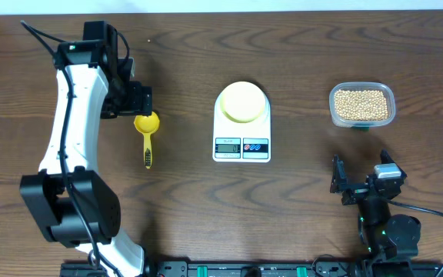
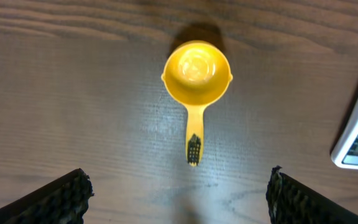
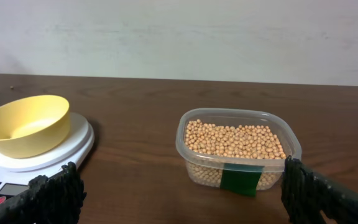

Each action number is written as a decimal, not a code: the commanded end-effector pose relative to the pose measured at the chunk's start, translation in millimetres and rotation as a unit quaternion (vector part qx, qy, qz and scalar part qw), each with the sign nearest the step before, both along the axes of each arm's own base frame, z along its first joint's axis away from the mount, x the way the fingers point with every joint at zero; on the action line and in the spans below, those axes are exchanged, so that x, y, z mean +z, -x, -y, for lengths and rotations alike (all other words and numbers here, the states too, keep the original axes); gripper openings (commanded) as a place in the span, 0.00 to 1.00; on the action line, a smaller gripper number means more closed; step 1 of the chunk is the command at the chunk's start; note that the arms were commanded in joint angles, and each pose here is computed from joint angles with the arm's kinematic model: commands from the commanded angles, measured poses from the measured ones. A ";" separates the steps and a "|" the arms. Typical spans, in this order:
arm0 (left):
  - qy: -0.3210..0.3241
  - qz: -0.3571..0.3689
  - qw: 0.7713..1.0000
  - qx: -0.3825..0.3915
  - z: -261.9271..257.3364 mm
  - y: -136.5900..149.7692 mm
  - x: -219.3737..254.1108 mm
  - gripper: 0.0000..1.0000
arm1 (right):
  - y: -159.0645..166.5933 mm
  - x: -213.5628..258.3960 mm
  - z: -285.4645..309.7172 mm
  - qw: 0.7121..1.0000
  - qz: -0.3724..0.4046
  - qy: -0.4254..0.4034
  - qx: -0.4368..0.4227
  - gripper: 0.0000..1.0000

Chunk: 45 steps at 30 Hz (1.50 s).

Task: Scoop item into bowl and weigh 50g on scale
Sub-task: 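Move the left gripper over the yellow scoop's handle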

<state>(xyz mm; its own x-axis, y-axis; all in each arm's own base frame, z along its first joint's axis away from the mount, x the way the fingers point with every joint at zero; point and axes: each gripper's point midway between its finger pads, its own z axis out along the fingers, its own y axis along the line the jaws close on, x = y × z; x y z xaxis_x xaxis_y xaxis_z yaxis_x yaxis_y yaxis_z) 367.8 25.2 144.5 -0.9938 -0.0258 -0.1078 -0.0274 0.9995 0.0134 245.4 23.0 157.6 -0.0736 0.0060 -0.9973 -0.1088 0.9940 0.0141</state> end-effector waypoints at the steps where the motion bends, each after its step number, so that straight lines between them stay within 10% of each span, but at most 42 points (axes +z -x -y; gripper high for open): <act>1: -0.006 -0.001 1.000 0.006 -4.2 -8.6 -7.7 0.92 | 0.3 -0.5 -0.9 1.000 0.000 0.004 0.002 0.99; 45: -0.018 0.003 0.999 0.034 -28.8 -23.3 -87.6 0.92 | 0.3 -0.5 -0.9 1.000 0.000 0.004 0.002 0.99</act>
